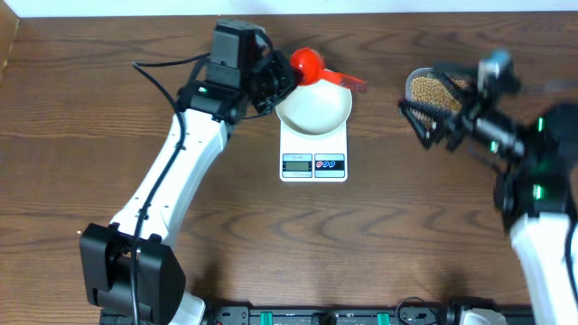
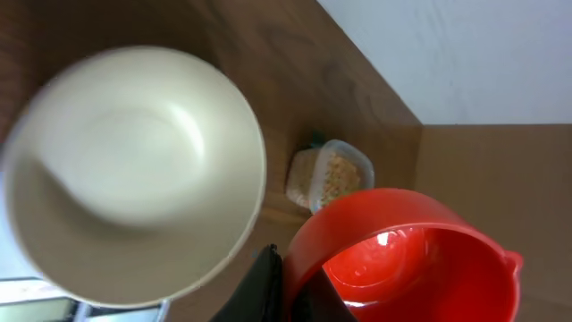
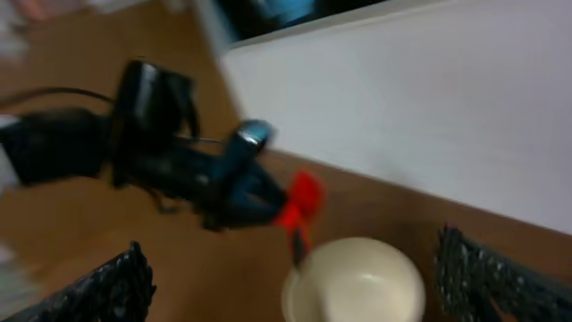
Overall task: Scoop item into bowl and weigh 50g on scale
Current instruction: 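Move the right gripper to the scoop and grasp its handle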
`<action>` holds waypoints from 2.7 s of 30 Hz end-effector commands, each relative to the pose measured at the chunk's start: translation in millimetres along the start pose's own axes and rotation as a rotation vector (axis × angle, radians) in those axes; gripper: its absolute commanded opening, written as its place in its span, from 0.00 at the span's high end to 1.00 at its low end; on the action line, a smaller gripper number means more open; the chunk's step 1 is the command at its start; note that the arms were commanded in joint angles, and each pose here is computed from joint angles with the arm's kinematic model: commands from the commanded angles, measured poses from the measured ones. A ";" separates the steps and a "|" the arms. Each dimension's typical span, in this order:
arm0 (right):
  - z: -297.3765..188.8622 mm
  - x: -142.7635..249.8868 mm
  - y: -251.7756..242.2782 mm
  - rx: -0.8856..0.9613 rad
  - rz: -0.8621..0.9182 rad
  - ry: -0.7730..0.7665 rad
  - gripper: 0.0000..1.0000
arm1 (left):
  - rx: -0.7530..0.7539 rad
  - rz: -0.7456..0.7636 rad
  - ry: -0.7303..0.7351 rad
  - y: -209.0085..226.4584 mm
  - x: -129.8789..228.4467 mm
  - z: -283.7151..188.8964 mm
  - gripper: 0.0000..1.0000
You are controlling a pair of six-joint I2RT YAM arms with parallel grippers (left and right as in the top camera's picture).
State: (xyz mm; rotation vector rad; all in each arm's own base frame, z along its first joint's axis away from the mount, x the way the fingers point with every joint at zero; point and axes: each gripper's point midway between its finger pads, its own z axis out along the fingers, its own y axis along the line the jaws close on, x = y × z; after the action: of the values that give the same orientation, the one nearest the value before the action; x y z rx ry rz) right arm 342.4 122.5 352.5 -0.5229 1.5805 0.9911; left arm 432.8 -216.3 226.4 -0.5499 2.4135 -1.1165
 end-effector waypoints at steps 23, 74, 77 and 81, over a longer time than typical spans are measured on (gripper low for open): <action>86.5 73.6 -29.7 -0.254 0.411 0.252 0.53 | -0.144 -0.109 -0.015 21.0 22.0 21.0 0.93; 97.5 125.7 -21.7 -0.184 0.506 0.396 0.99 | -0.237 0.014 0.026 42.6 31.2 16.6 0.93; 97.5 125.7 -21.7 -0.184 0.506 0.396 0.99 | -0.236 0.014 0.027 42.5 31.4 16.7 0.93; 97.4 125.6 -21.9 -0.183 0.505 0.396 0.99 | -0.236 0.014 0.026 42.5 31.2 16.6 0.67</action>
State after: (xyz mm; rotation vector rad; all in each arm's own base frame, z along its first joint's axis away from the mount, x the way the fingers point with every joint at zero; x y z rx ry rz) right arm 381.2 208.7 222.5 -0.4521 2.0564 1.4885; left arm 406.7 -219.3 182.9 -0.5989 2.5764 -0.8710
